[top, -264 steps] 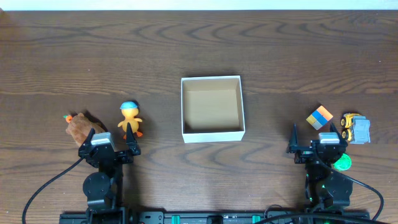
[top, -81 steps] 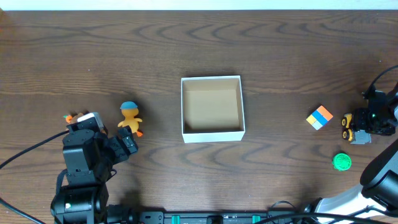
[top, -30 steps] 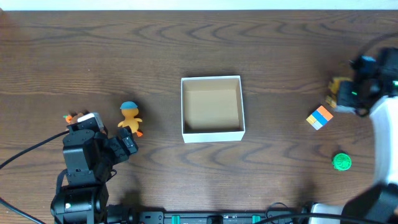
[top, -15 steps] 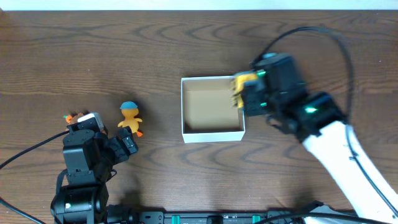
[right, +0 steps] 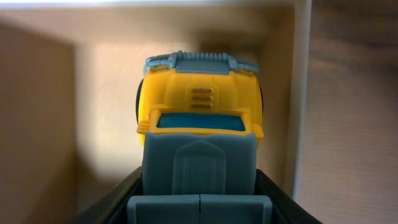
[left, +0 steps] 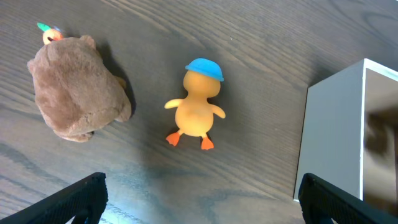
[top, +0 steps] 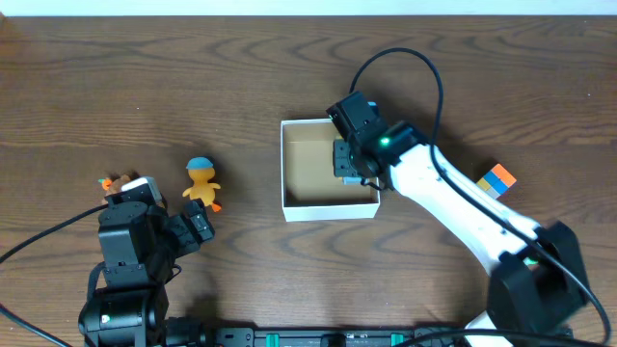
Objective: Pack container
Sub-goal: 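Carry the truck left into the white box and release it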
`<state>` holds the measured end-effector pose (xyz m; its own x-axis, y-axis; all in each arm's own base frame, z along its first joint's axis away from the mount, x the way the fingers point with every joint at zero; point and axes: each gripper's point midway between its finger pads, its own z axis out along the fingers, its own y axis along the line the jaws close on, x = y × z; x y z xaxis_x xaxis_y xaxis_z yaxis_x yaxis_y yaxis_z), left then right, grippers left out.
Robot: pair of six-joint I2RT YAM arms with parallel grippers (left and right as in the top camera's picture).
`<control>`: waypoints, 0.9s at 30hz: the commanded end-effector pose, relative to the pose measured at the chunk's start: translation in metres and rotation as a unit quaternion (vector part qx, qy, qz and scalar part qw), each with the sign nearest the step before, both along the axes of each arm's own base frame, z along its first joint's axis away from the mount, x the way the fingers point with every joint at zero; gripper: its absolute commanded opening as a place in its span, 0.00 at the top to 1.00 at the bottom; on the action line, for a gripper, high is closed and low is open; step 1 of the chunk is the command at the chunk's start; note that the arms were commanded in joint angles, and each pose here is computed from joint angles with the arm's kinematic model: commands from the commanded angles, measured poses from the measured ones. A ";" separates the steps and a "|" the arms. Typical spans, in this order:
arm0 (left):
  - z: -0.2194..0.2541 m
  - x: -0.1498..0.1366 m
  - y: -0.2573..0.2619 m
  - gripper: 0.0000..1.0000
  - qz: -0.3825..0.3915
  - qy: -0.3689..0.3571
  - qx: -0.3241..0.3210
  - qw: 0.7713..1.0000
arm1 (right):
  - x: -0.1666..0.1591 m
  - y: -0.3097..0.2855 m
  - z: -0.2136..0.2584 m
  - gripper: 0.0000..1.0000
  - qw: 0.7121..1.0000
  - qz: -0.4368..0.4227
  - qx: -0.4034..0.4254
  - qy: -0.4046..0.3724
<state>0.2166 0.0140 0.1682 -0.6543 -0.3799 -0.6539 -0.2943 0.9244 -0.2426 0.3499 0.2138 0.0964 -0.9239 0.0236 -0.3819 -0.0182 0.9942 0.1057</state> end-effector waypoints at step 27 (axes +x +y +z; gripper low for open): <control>0.008 0.002 0.000 0.02 0.001 -0.008 -0.004 1.000 | 0.015 -0.001 -0.028 0.36 1.000 -0.010 -0.018 0.007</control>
